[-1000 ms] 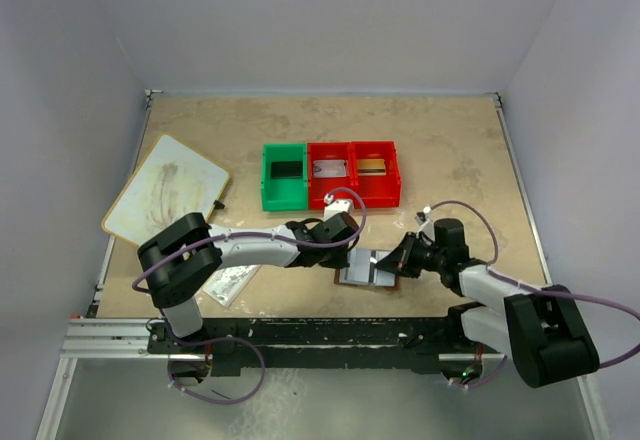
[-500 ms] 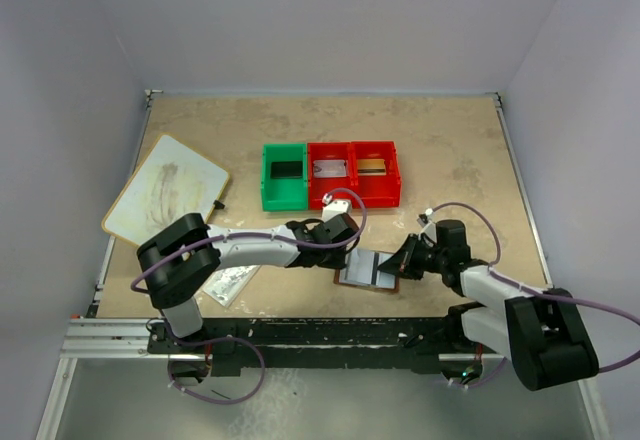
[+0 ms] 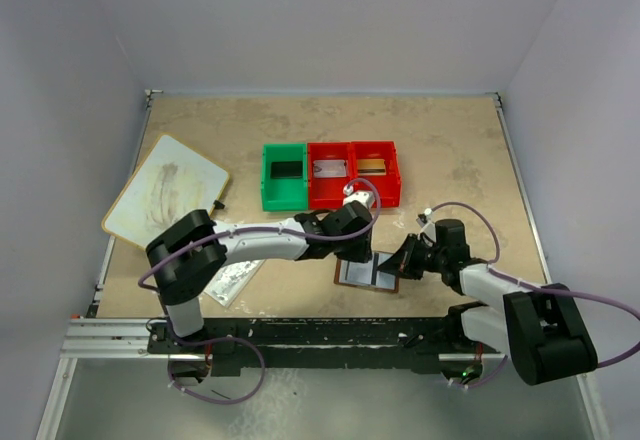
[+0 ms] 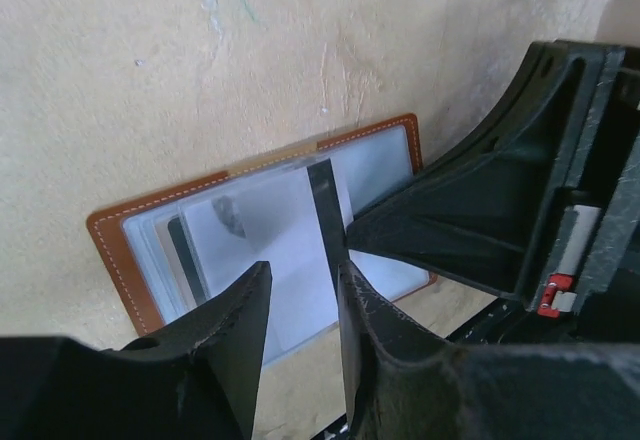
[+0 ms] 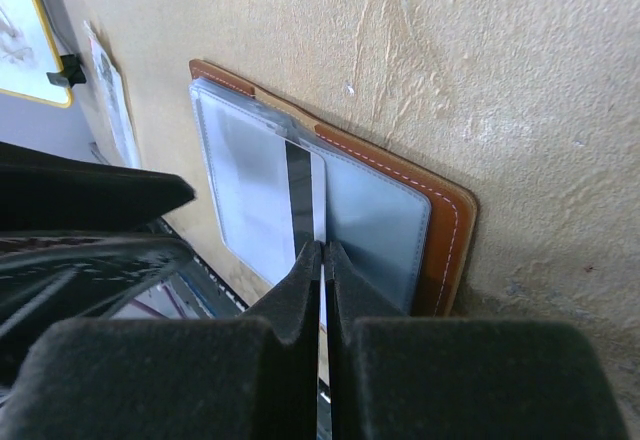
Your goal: Take the credit cards out of the card holder
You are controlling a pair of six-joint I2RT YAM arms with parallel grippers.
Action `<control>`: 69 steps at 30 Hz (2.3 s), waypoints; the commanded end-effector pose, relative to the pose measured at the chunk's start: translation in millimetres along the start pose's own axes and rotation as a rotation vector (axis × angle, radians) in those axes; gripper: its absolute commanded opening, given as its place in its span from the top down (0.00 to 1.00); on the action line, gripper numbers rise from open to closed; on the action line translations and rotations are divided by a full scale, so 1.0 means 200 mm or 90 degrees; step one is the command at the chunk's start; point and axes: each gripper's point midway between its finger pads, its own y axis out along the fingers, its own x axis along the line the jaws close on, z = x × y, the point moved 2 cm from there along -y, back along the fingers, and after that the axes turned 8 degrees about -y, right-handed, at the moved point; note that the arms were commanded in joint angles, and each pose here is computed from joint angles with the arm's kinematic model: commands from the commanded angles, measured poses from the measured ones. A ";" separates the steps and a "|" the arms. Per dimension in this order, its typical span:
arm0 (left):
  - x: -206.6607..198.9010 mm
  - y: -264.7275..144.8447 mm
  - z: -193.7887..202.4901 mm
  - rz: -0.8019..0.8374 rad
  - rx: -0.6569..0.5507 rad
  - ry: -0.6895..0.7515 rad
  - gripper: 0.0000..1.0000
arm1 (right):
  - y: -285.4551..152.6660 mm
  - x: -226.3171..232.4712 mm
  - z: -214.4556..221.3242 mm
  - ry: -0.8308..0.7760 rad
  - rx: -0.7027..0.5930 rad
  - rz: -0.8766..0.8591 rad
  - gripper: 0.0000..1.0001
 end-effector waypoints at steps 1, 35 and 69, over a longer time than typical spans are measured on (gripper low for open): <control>-0.06 0.03 0.03 0.044 0.036 0.013 0.70 | 0.00 -0.01 -0.05 -0.021 -0.024 0.019 1.00; 0.33 0.06 0.23 -0.130 0.078 0.019 0.97 | 0.03 0.14 -0.05 -0.023 -0.043 -0.146 0.74; 0.60 0.03 0.23 -0.299 0.030 0.023 1.00 | -0.09 0.11 -0.21 -0.067 -0.074 0.018 1.00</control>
